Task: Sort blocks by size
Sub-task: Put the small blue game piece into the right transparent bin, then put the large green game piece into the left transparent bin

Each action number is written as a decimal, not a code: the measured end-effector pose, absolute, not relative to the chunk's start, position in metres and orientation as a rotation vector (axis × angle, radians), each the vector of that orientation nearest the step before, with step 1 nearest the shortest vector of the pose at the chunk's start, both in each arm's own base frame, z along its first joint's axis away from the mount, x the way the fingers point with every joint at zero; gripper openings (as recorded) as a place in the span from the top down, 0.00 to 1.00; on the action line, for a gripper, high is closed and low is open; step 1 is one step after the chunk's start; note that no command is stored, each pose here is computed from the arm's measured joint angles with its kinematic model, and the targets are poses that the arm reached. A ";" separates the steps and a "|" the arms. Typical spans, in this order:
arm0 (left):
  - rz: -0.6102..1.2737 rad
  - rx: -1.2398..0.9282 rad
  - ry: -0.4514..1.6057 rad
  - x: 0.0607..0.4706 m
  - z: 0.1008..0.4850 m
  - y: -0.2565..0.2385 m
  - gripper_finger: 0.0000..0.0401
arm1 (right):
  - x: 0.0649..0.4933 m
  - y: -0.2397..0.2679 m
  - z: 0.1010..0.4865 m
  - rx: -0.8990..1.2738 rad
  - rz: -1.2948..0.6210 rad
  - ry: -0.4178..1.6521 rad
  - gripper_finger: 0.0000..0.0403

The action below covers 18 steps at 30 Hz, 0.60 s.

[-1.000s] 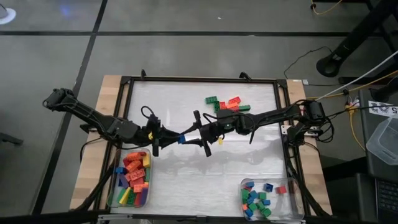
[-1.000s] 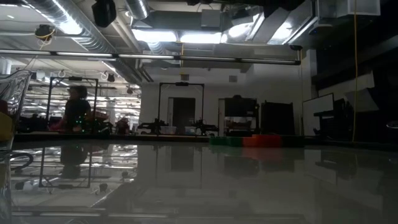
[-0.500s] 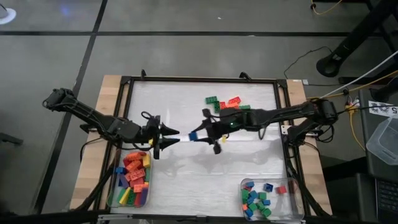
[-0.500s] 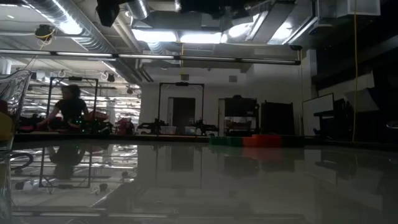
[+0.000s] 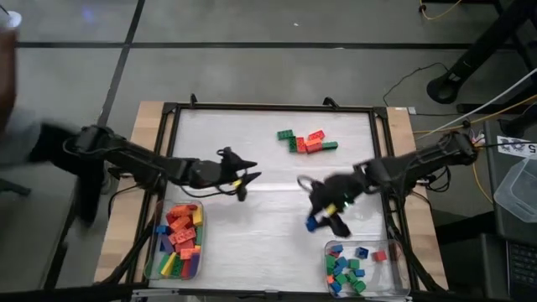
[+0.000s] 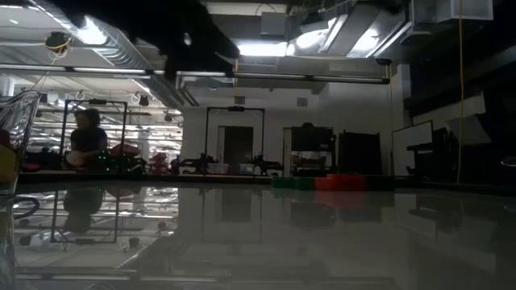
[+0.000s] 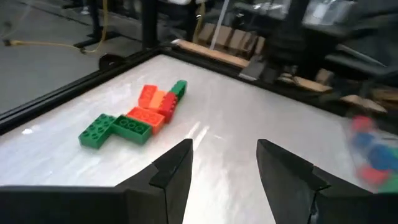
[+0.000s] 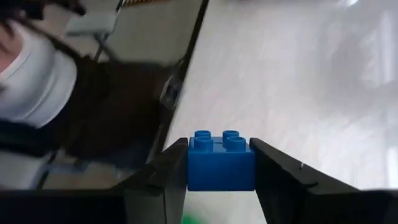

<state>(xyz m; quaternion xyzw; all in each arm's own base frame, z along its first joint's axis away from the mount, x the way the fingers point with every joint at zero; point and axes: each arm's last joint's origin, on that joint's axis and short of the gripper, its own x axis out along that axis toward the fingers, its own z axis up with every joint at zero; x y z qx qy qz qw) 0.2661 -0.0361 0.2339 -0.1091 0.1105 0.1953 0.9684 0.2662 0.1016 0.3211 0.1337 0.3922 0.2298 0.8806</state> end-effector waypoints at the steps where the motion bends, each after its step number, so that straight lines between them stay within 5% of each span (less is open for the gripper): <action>1: 0.407 -0.221 0.221 0.272 0.229 -0.034 0.59 | 0.261 0.111 0.320 0.291 0.487 0.851 0.61; 7: 0.416 -0.257 0.163 0.299 0.207 -0.019 0.59 | 0.230 0.160 0.306 0.329 0.418 1.041 0.64; 18: 0.404 -0.250 0.158 0.319 0.193 -0.011 0.59 | 0.196 0.209 0.293 0.427 0.327 1.165 0.49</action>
